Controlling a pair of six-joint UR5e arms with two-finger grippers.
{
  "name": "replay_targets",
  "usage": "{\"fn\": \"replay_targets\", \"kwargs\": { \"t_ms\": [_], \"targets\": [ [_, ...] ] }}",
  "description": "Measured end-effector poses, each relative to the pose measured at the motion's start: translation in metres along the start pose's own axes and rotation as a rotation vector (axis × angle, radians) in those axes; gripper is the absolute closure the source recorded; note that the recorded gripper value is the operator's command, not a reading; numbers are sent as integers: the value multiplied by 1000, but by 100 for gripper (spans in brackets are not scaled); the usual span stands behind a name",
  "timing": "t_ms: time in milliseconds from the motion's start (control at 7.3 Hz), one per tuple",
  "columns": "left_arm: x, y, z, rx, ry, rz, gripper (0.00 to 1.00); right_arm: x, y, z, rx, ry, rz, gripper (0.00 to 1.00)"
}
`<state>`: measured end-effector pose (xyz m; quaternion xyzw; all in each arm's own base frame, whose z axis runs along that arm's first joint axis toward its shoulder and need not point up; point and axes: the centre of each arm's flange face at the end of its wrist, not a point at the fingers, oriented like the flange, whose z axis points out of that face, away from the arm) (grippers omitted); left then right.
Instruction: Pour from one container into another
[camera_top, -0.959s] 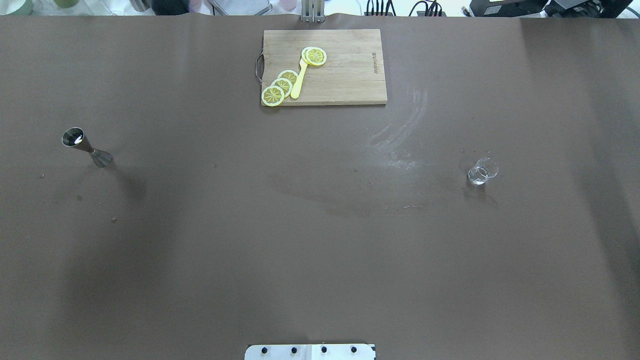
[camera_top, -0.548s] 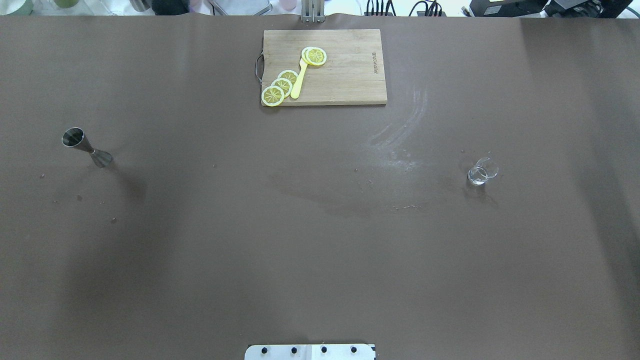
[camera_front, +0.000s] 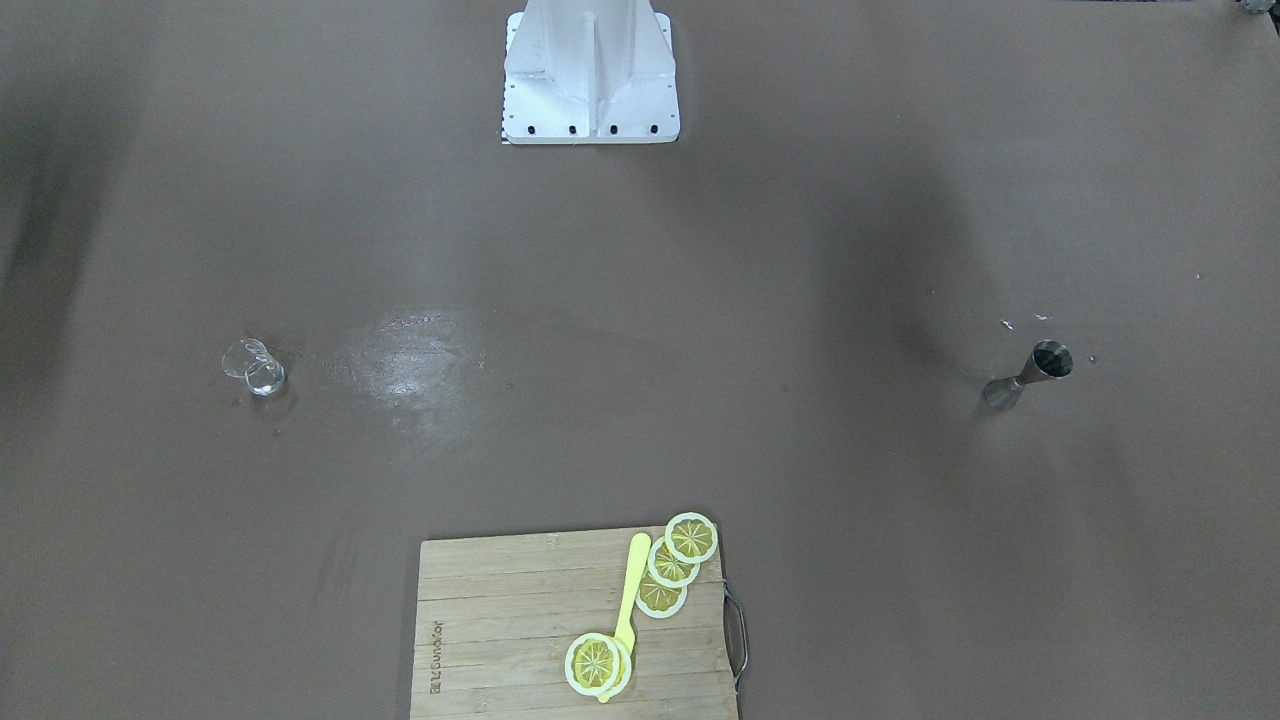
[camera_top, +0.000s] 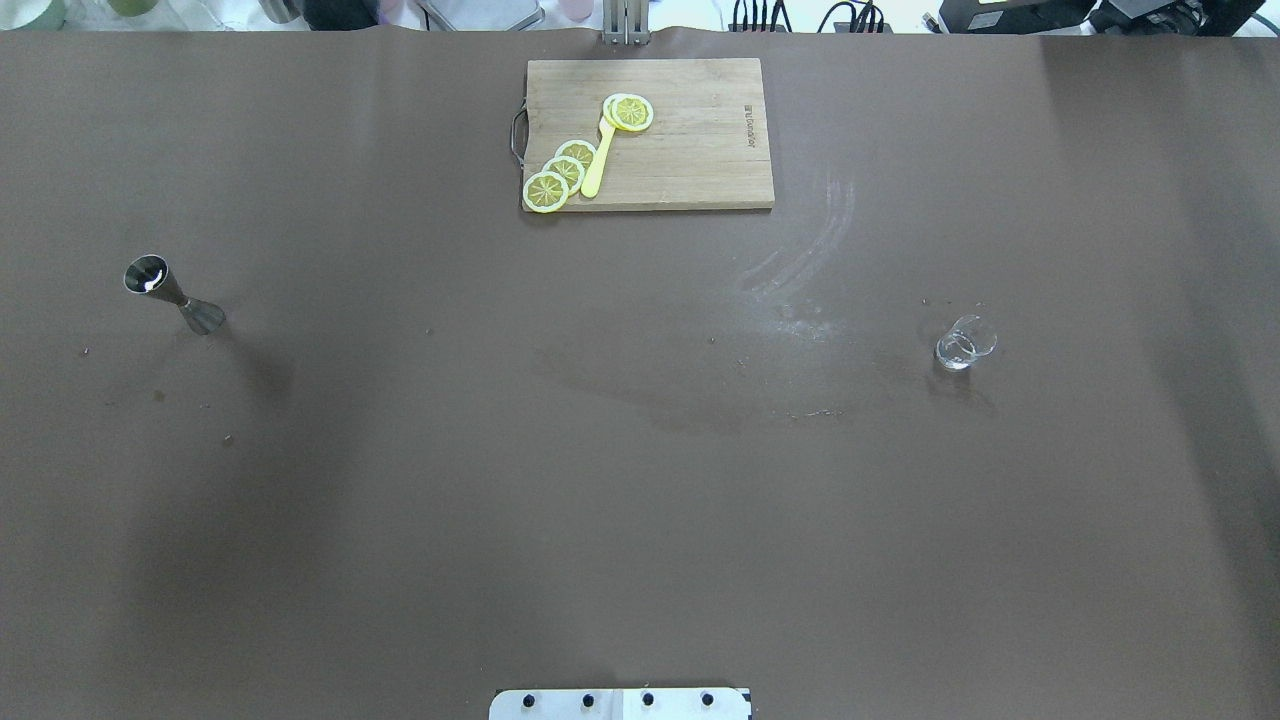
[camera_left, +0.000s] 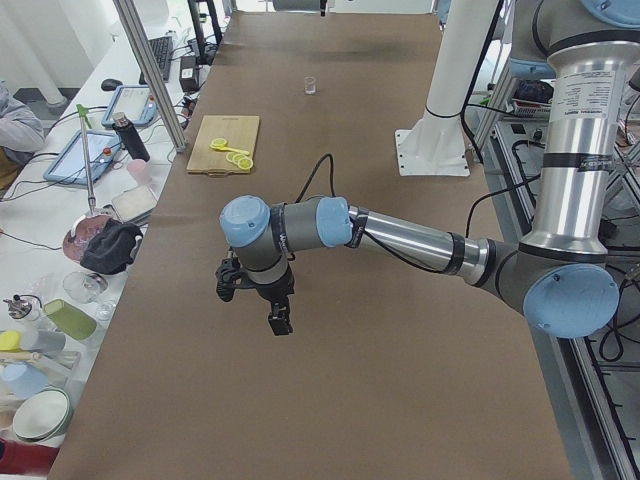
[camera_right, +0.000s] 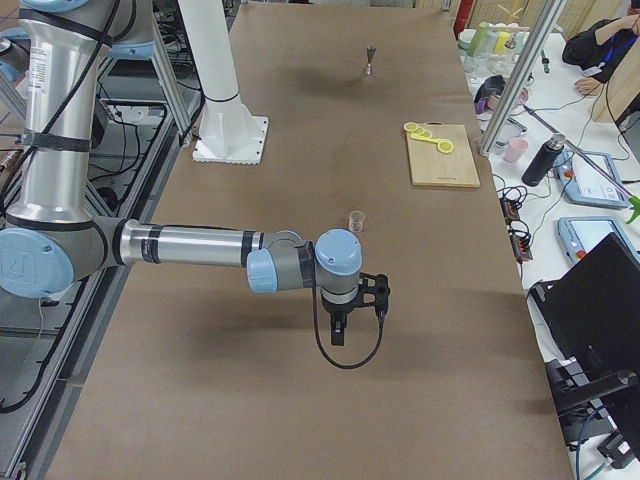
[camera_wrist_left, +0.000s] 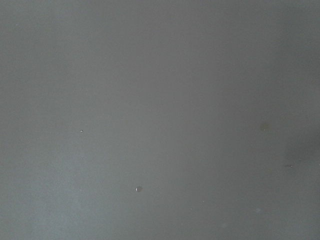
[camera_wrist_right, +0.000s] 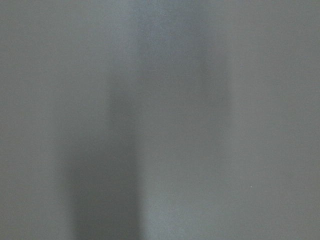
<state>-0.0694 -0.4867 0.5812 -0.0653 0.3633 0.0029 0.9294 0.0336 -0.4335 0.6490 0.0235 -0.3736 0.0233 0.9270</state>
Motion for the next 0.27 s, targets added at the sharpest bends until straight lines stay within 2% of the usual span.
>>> {"fn": "replay_targets", "kwargs": {
  "t_ms": [274],
  "targets": [
    [0, -1, 0, 12, 0, 12, 1, 0, 0, 0, -1, 0, 1, 0]
  ]
}}
